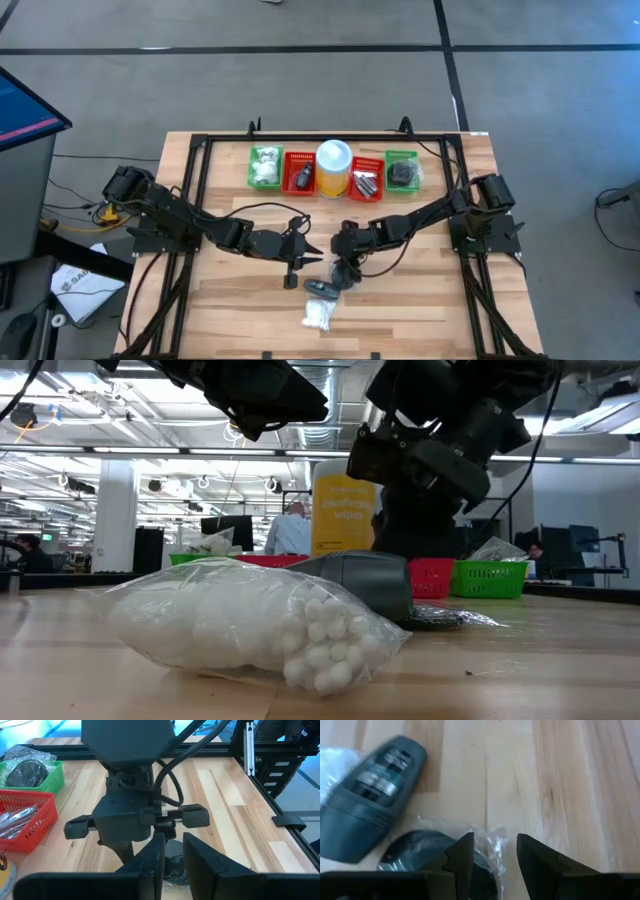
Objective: Pick & Place Travel size toiletries
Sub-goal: Put the black hairbrush into the right green bin
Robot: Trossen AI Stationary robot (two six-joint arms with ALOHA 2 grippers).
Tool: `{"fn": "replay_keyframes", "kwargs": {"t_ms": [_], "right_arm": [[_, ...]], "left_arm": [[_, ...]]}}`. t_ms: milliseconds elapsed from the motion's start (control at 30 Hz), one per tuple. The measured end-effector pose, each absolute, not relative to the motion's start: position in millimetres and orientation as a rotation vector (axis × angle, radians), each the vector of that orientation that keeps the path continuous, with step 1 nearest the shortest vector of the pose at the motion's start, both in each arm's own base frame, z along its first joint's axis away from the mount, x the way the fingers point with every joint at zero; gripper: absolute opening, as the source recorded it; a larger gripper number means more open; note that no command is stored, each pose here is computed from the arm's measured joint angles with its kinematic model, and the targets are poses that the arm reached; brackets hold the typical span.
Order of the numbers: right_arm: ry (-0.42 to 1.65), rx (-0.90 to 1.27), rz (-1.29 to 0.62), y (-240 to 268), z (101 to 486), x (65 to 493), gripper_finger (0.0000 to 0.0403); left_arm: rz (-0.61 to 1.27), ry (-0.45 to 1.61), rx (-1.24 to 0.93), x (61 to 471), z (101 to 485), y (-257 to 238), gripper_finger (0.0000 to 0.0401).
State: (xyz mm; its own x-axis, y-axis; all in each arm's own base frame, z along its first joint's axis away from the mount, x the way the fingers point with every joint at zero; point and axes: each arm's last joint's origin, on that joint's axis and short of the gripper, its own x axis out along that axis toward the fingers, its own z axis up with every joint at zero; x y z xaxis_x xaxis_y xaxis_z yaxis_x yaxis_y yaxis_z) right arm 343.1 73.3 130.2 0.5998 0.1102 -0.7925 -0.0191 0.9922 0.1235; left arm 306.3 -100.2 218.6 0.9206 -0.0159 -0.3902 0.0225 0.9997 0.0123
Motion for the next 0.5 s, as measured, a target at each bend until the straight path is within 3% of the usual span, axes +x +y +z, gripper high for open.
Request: {"fn": "replay_keyframes", "kwargs": {"t_ms": [500], "right_arm": [[0.91, 0.105, 0.079, 76.2, 106.0, 353.1, 0.0138]], "left_arm": [[-0.019, 0.401, 0.017, 306.3, 218.5, -100.2, 0.006]]}}
